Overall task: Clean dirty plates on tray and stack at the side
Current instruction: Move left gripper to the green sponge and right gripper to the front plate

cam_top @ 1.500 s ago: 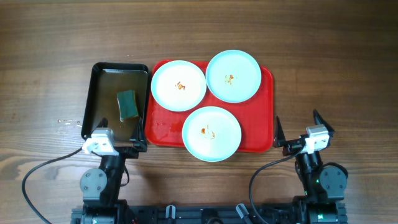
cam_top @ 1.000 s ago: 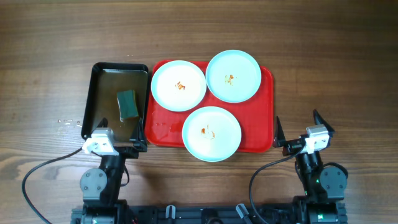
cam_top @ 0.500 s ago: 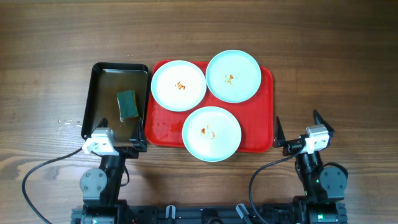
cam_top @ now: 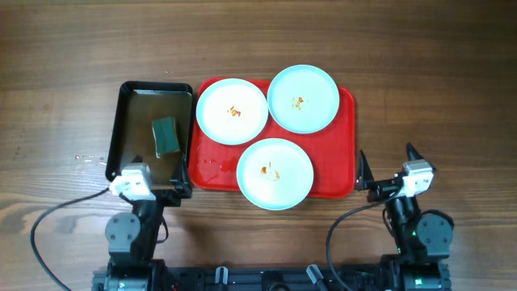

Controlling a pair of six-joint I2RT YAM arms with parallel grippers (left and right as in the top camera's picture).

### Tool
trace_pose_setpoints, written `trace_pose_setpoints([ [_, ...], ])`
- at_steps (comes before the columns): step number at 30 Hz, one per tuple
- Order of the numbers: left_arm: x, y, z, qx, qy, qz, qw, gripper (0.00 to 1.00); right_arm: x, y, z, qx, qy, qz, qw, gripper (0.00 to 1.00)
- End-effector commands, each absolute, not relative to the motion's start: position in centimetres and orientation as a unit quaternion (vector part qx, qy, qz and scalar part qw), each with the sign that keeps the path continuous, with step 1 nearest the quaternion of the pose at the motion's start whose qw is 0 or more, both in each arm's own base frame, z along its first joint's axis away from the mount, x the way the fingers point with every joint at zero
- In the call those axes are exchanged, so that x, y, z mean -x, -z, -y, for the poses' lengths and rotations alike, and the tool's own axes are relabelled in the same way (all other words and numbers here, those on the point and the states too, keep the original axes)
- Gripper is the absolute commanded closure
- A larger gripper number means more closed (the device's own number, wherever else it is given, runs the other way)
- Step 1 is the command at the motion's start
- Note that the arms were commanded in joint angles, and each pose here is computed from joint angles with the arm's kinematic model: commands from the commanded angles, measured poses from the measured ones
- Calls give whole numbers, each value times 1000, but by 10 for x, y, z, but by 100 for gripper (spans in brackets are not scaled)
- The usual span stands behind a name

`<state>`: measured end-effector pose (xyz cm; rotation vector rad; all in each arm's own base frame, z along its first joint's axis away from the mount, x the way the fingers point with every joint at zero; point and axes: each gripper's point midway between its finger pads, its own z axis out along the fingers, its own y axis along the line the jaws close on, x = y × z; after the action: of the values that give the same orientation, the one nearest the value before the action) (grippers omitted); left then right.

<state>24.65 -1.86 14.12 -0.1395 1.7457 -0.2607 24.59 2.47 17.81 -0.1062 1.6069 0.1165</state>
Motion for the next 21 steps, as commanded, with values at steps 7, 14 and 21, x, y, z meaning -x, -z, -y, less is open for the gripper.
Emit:
trace_pose_setpoints([
  [7,-268,-189,16,85,100,-842,523,0,-278,-213,-74,85,-203,-819,530,0],
  [14,-292,-181,19,97,87,-924,361,0,-296,-200,-104,98,-244,-893,365,1],
  [21,-302,-168,20,98,85,-931,342,0,-287,-192,-149,149,-282,-887,335,5],
])
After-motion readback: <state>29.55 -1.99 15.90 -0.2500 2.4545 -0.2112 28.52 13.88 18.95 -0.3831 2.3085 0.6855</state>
